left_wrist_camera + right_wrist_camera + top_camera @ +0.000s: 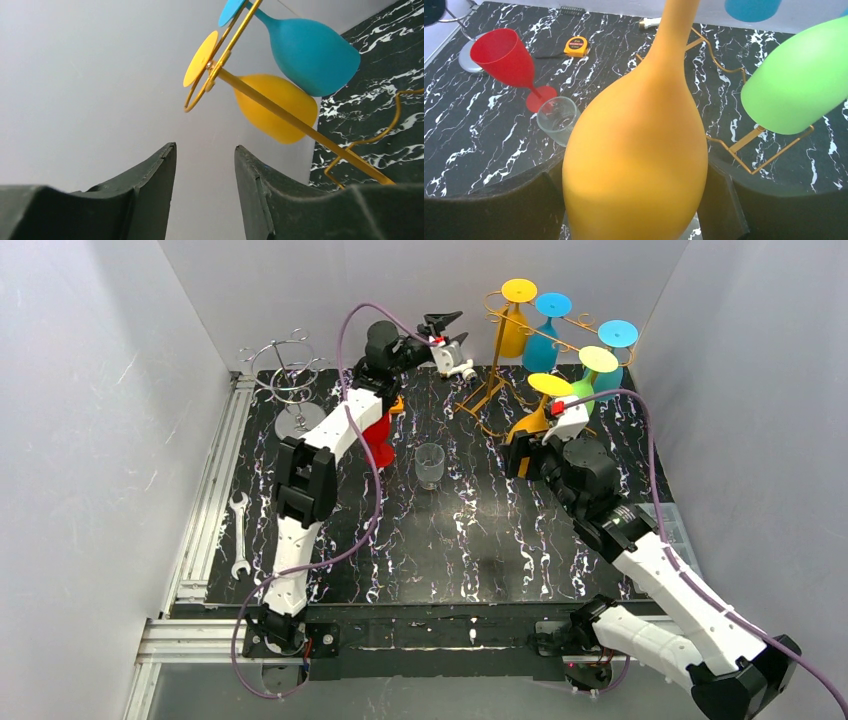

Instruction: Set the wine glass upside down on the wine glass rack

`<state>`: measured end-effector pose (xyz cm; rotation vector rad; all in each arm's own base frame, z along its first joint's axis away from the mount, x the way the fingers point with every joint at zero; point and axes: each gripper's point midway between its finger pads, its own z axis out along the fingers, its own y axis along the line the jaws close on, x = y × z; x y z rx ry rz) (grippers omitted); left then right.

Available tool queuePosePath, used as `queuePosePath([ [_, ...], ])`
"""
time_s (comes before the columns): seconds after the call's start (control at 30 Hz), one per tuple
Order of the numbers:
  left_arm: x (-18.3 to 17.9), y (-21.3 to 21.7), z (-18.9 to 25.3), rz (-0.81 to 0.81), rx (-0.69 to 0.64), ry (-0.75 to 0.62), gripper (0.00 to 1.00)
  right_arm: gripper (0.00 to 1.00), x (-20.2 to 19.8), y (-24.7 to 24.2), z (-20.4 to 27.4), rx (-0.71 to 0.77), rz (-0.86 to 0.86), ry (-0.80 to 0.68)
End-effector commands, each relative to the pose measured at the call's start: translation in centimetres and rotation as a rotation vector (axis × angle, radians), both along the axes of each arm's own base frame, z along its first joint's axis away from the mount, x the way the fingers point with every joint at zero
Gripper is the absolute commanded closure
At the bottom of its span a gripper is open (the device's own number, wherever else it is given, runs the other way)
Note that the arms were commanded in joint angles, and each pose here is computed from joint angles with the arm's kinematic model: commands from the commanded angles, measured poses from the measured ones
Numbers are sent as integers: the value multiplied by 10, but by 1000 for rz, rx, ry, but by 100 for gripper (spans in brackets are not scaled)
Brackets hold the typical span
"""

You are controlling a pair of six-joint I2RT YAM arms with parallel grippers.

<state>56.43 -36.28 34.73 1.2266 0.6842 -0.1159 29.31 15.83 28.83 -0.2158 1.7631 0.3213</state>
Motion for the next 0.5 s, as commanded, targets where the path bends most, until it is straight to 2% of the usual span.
queuePosePath([
  [0.0, -13, -21, 41, -108, -18, -233, 55, 40, -4, -13, 10, 23, -47, -19],
  [0.3, -10, -52, 46, -158, -22, -401, 56, 41, -4, -15, 8, 32, -55, -13],
  [0.47, -8, -55, 47, -114, -66, -383, 59, 41, -6, -14, 5, 43, -50, -5],
])
